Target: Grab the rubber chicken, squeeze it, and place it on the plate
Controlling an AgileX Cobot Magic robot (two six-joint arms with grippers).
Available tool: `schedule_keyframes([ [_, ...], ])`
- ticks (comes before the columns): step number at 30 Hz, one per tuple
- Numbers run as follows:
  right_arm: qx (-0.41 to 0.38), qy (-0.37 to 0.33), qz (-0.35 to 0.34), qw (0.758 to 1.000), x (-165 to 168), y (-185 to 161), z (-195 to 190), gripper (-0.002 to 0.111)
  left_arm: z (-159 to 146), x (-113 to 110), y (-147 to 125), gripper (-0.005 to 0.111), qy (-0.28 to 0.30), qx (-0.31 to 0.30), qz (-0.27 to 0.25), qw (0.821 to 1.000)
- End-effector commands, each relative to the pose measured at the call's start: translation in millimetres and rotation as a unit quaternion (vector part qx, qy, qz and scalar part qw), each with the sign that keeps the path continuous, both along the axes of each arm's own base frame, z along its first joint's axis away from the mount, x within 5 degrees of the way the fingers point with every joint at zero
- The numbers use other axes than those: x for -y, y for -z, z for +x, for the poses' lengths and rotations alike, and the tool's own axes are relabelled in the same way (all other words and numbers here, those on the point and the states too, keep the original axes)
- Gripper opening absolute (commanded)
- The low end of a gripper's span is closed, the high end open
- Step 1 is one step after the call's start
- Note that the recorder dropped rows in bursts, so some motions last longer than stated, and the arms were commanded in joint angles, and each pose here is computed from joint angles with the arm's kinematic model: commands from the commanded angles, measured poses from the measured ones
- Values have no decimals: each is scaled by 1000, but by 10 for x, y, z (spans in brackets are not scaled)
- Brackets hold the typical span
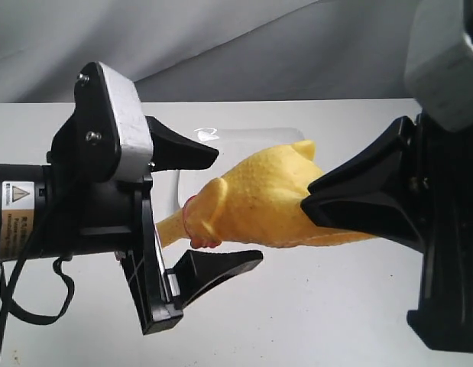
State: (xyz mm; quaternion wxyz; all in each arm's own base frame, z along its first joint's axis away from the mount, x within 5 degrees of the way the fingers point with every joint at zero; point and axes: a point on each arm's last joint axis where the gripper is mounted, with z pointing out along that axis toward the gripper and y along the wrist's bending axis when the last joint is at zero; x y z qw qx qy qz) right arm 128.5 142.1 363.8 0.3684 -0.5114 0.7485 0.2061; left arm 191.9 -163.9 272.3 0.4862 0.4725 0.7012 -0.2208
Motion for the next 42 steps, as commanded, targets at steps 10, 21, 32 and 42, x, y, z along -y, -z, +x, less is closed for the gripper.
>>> schedule_keyframes([
  [10, 11, 0, 17, 1000, -7, -40, -6, 0, -134, 85, 11, 1, 105, 8, 14, 994],
  [21, 11, 0, 17, 1000, -7, -40, -6, 0, -134, 84, 13, 53, 103, 5, 14, 995],
  [32, 11, 0, 17, 1000, -7, -40, -6, 0, -91, 64, 19, 104, 57, -25, 0, 998],
  [42, 9, 0, 19, 1000, -10, -42, -9, 0, -113, 70, 26, 2, 77, -17, 9, 997],
])
